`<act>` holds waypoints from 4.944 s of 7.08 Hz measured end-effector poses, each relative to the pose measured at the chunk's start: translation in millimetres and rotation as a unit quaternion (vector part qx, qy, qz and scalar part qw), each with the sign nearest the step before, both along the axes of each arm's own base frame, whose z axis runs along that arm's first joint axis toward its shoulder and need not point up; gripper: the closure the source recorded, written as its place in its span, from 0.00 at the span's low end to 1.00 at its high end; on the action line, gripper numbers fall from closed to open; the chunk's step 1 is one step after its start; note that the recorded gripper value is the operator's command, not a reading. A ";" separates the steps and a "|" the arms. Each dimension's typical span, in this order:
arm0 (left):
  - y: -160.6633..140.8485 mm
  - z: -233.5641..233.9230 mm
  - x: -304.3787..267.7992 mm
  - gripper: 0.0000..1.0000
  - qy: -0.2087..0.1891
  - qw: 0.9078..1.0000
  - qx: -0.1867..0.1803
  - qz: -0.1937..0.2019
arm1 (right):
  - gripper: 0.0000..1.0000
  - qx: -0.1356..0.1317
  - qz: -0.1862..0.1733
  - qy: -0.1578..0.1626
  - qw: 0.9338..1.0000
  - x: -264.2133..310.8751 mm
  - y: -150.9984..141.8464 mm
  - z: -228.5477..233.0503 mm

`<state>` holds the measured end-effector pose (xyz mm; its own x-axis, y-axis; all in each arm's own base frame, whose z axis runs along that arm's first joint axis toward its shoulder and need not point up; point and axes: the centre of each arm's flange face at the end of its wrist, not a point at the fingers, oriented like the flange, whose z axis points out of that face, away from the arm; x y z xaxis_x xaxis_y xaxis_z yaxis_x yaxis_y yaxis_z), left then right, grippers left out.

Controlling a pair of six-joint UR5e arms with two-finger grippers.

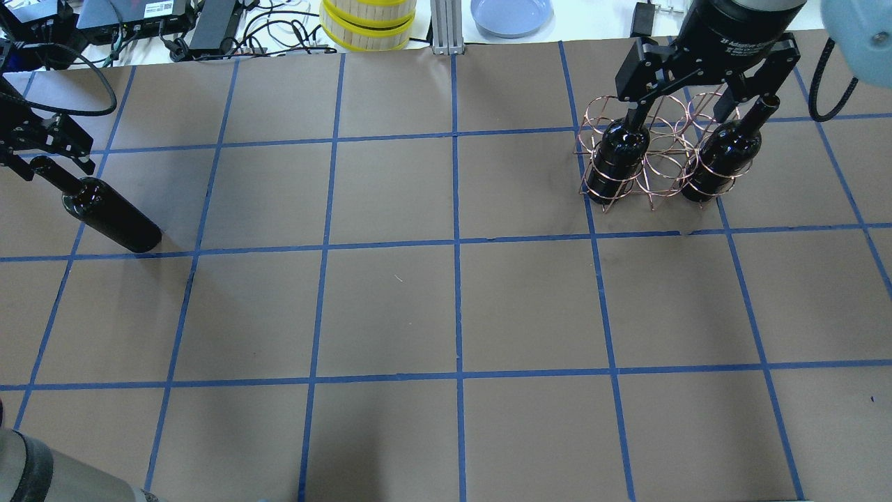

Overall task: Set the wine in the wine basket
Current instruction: 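Lower the left gripper and close it on the bottle neck, then lift the bottle upright with the left gripper toward the table center, then lower the bottle upright onto the table and open the left gripper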

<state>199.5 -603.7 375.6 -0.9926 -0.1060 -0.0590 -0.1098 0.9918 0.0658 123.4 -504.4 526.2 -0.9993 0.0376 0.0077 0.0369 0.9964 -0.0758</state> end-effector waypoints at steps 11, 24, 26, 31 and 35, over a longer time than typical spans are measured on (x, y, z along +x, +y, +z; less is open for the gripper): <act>22.5 58.0 -77.1 1.00 0.024 0.999 -0.017 0.016 | 0.00 0.001 0.000 0.000 1.000 0.0 0.0 -0.4; 203.1 22.4 -473.3 1.00 0.015 1.000 -0.014 -0.011 | 0.00 0.001 0.000 0.000 1.000 0.0 0.2 -0.9; 207.7 13.8 -469.9 1.00 0.008 1.000 0.003 -0.015 | 0.00 0.001 0.000 0.000 1.000 0.0 0.2 -0.8; 202.9 10.5 -452.9 1.00 0.009 1.000 0.024 -0.017 | 0.00 0.001 0.000 0.000 1.000 0.0 0.2 -0.9; 204.7 4.1 -455.7 1.00 0.018 0.999 0.034 -0.014 | 0.00 0.002 0.000 0.000 1.000 0.0 0.2 -0.9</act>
<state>-256.2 -399.0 379.7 -0.9967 -0.0756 -0.0302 -0.0790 0.9876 0.1358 123.4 -504.2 525.3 -0.9993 0.0372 0.0078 0.0365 0.9967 -0.0728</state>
